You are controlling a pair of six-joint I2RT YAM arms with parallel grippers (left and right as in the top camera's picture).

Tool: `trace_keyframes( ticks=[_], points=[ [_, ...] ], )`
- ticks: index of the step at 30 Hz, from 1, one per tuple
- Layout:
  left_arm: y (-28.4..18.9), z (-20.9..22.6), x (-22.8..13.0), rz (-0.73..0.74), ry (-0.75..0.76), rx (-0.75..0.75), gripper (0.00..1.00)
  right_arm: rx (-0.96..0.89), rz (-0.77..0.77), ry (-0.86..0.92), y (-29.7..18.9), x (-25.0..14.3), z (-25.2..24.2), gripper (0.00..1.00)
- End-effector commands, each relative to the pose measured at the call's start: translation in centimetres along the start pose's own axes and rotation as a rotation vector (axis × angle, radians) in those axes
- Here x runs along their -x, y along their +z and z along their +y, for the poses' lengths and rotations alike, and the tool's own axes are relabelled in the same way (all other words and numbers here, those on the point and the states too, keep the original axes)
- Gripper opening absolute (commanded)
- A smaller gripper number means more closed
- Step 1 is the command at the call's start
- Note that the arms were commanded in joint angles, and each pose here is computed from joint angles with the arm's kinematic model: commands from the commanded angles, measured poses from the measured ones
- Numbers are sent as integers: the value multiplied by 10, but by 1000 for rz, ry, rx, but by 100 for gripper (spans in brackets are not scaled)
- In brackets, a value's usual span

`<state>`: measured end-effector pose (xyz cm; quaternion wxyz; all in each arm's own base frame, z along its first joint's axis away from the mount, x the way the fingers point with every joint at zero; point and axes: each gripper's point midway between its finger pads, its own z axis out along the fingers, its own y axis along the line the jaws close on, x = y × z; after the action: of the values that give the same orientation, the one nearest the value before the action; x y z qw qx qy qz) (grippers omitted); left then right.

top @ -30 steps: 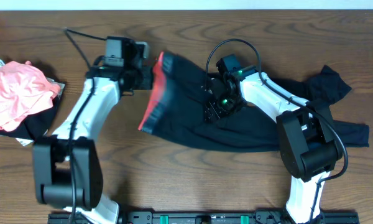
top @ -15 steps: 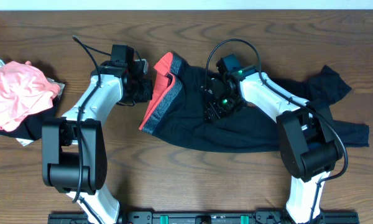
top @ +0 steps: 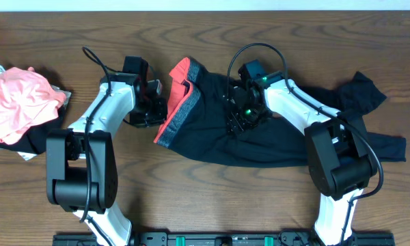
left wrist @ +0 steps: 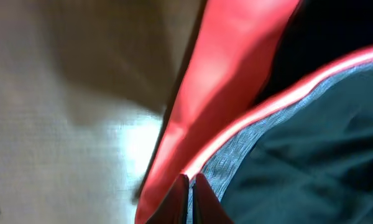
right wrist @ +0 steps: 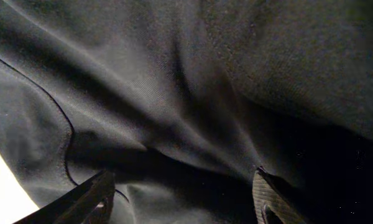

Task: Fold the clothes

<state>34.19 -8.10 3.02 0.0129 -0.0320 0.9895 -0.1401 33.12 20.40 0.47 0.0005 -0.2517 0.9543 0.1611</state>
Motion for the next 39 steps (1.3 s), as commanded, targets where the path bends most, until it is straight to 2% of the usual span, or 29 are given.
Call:
trace_keyframes(
  ticks=[1,10,18,24,31,36,39],
  points=[
    [6,-3,-10,26,-14,2,6,-108,73,59,13,-20,-34,72],
    [36,2,-45,97,-5,15,6,-108,72,64,12,-20,-36,75],
    [33,16,-111,334,-73,66,6,-111,54,72,8,-15,-40,78],
    [25,19,-133,427,-99,87,6,-113,42,130,1,-15,-54,88],
    [28,19,-125,393,-89,87,6,-87,17,184,-8,-15,-71,89],
    [32,13,-89,260,-52,58,6,-68,-38,154,-26,-2,-63,91],
    [27,4,-55,152,-21,35,6,-52,-61,126,-36,2,-49,92]
  ],
)
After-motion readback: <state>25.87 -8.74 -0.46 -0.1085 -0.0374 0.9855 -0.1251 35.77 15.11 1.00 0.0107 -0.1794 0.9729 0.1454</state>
